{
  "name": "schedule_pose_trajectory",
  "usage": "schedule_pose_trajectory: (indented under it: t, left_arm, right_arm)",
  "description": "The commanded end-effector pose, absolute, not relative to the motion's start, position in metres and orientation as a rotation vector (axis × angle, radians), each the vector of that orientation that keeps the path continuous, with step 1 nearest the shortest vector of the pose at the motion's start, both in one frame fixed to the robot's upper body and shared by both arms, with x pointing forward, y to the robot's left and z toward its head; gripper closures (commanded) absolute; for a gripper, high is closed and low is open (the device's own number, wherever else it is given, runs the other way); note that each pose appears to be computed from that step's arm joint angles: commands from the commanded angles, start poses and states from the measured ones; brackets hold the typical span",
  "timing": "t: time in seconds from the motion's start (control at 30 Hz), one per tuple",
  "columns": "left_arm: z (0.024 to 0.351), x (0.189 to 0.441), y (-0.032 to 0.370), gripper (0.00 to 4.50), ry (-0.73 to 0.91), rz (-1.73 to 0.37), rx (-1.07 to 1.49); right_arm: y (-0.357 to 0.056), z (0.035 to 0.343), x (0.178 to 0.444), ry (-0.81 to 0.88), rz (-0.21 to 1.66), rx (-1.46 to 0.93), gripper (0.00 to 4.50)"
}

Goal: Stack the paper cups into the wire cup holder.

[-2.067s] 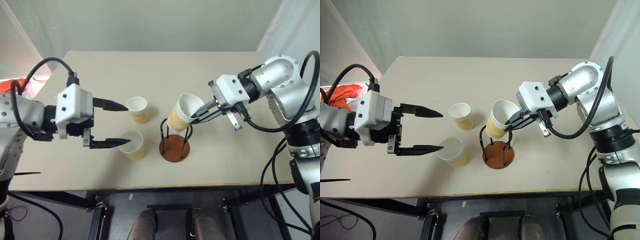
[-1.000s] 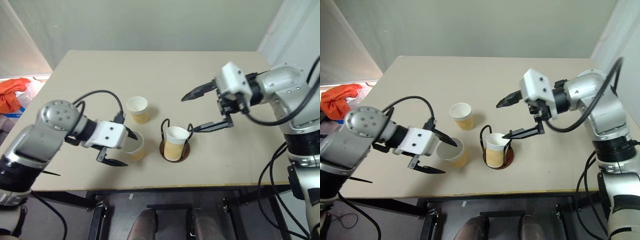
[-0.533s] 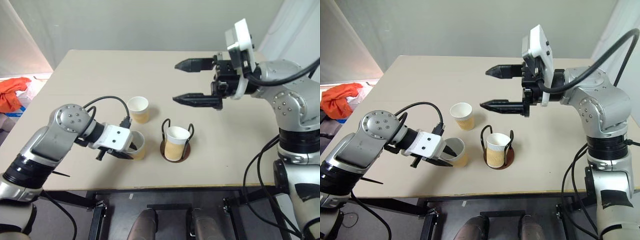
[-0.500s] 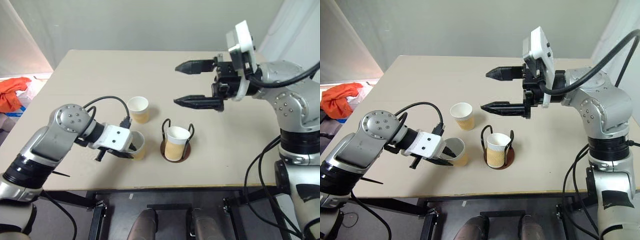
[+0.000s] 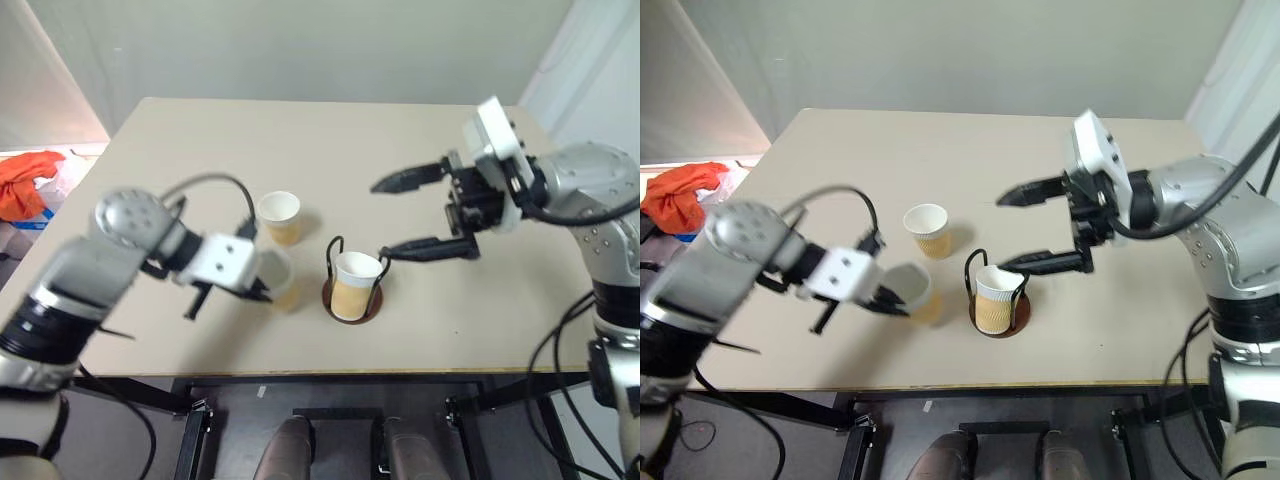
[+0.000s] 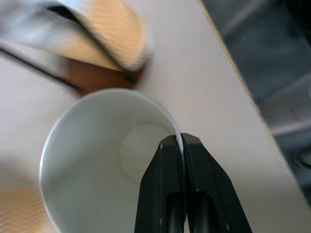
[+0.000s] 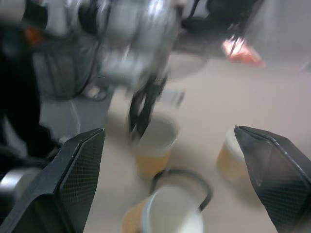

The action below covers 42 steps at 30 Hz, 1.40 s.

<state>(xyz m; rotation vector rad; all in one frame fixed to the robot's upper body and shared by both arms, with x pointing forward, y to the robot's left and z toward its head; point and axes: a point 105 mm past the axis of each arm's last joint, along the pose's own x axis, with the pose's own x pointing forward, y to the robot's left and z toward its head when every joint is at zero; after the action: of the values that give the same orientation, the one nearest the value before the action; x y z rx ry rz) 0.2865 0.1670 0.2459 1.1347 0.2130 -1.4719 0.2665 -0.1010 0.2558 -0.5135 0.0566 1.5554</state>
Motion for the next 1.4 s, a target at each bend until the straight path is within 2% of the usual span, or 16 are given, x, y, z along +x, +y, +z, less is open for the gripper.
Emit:
schedule_pose_trajectory:
  t: [0.03,0.13,0.2,0.4,0.6,0.93,1.3,1.4]
  left_arm:
    - [0.307,0.276,0.154,4.46,-0.004,-1.533,1.11]
    - [0.341,0.272,0.128,4.46,-0.165,-1.625,1.05]
    - [0.348,0.272,0.114,4.46,-0.212,-1.694,1.016]
    - [0.321,0.29,0.076,4.46,-0.166,-1.844,1.083]
    - [0.302,0.309,0.05,4.46,-0.131,-1.905,1.156]
    - [0.281,0.311,0.039,4.46,-0.1,-1.988,1.235]
    - [0.264,0.308,0.032,4.46,-0.076,-2.048,1.257]
    - [0.262,0.308,0.03,3.85,-0.071,-2.056,1.265]
  right_arm:
    - [-0.119,0.258,0.261,0.024,1.521,-0.584,0.0]
    - [-0.134,0.257,0.261,0.018,1.462,-0.565,0.0]
    - [-0.141,0.259,0.265,0.006,1.394,-0.558,0.0]
    - [-0.147,0.263,0.256,-0.015,1.288,-0.544,0.0]
    - [-0.155,0.264,0.244,0.002,1.184,-0.546,0.0]
    - [-0.162,0.261,0.227,0.025,1.063,-0.539,0.0]
    - [-0.164,0.259,0.224,0.035,1.026,-0.537,0.0]
    - [-0.163,0.258,0.224,0.036,1.025,-0.537,0.0]
